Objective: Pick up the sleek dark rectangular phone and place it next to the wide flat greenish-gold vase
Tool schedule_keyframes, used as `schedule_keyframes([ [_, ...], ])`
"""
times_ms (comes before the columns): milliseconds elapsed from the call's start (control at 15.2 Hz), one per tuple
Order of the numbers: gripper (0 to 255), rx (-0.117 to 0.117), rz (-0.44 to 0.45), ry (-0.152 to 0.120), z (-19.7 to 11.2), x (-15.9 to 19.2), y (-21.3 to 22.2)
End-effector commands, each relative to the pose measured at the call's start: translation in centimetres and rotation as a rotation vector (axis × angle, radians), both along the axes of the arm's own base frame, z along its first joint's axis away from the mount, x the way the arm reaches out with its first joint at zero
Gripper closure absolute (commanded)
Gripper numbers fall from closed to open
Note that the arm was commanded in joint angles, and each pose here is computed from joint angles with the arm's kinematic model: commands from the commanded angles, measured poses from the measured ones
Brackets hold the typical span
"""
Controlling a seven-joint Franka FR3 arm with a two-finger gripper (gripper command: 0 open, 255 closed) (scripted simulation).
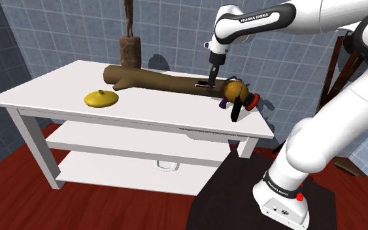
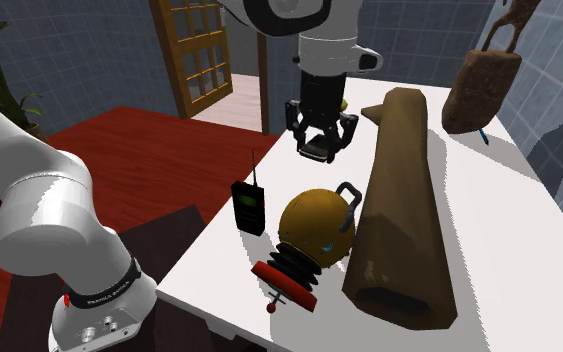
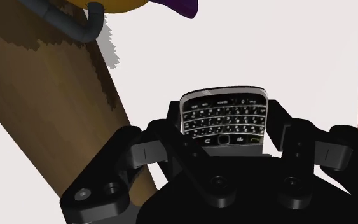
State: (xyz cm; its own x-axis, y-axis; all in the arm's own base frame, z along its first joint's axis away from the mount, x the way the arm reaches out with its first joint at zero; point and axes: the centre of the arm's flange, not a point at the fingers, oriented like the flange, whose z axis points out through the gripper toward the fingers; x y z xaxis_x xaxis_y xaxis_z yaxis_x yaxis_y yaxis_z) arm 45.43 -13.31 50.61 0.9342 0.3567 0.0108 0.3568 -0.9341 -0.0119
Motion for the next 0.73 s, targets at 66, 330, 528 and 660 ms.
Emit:
schedule_keyframes([
  [66,255,0.000,0.000,0.000,1.6,0.0,0.1],
  [330,255,0.000,0.000,0.000,1.6,2.9,4.5],
  [528,255,0.000,0.000,0.000,1.6,5.1,7.8],
  [660,255,0.000,0.000,0.000,1.6,6.5,10.0],
])
